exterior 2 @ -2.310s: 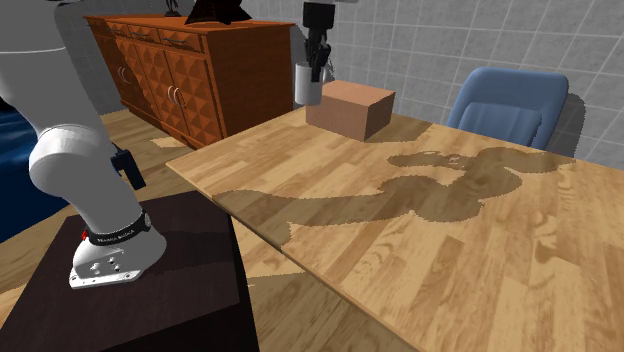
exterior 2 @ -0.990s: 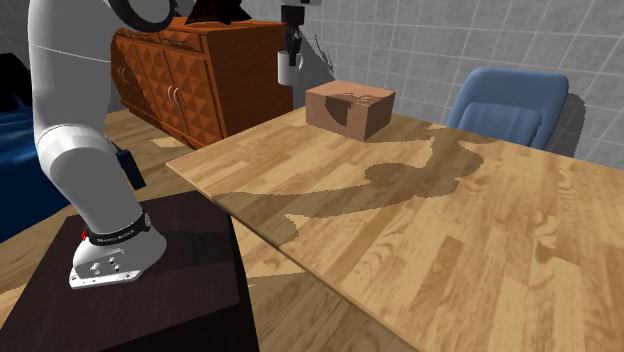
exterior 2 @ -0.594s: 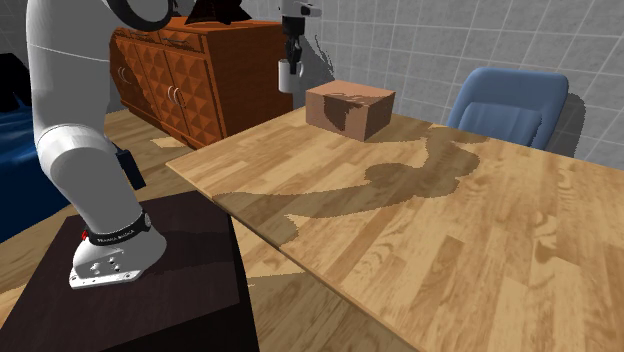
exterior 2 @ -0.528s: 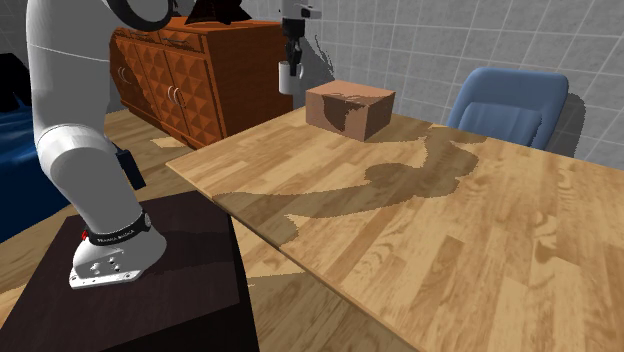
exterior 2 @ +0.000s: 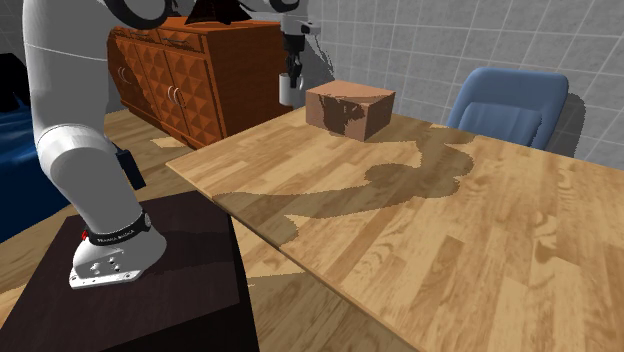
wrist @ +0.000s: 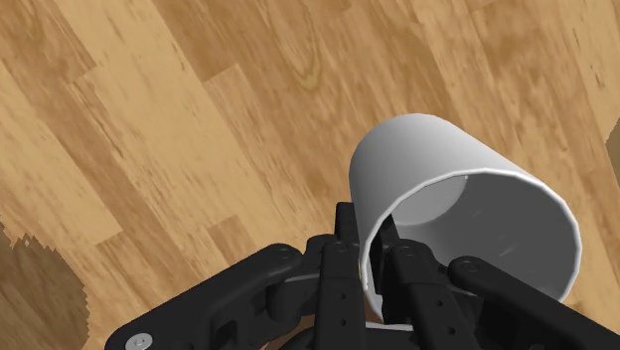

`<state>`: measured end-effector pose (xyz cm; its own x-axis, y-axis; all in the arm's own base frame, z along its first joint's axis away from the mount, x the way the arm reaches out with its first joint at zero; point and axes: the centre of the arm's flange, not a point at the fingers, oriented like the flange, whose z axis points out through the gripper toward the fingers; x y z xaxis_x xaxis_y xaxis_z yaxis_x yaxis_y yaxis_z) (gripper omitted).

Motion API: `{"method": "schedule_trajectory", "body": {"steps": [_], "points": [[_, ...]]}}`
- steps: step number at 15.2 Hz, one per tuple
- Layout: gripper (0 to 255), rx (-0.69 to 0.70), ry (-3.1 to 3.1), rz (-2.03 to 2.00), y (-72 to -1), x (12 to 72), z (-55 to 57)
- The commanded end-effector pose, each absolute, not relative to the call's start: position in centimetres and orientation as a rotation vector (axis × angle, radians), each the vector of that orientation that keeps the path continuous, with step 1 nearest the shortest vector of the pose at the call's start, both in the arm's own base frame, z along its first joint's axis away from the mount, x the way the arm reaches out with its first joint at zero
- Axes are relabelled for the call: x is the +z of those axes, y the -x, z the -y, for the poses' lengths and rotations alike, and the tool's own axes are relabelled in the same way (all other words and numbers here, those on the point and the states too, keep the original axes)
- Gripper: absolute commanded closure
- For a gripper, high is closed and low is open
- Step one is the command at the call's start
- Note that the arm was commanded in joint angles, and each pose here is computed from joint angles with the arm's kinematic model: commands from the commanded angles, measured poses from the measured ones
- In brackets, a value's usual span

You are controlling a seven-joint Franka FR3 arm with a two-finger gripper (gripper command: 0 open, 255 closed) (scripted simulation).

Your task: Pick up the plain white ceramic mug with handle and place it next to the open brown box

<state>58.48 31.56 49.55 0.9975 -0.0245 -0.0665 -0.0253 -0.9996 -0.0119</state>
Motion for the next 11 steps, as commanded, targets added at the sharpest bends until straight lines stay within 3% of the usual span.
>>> {"method": "schedule_trajectory", "body": {"steps": [1, 11], "points": [[255, 0.103, 3.127, -0.039, -58.6, 48.5, -31.5], [255, 0.103, 3.127, -0.039, -58.6, 43.2, -31.5]]}}
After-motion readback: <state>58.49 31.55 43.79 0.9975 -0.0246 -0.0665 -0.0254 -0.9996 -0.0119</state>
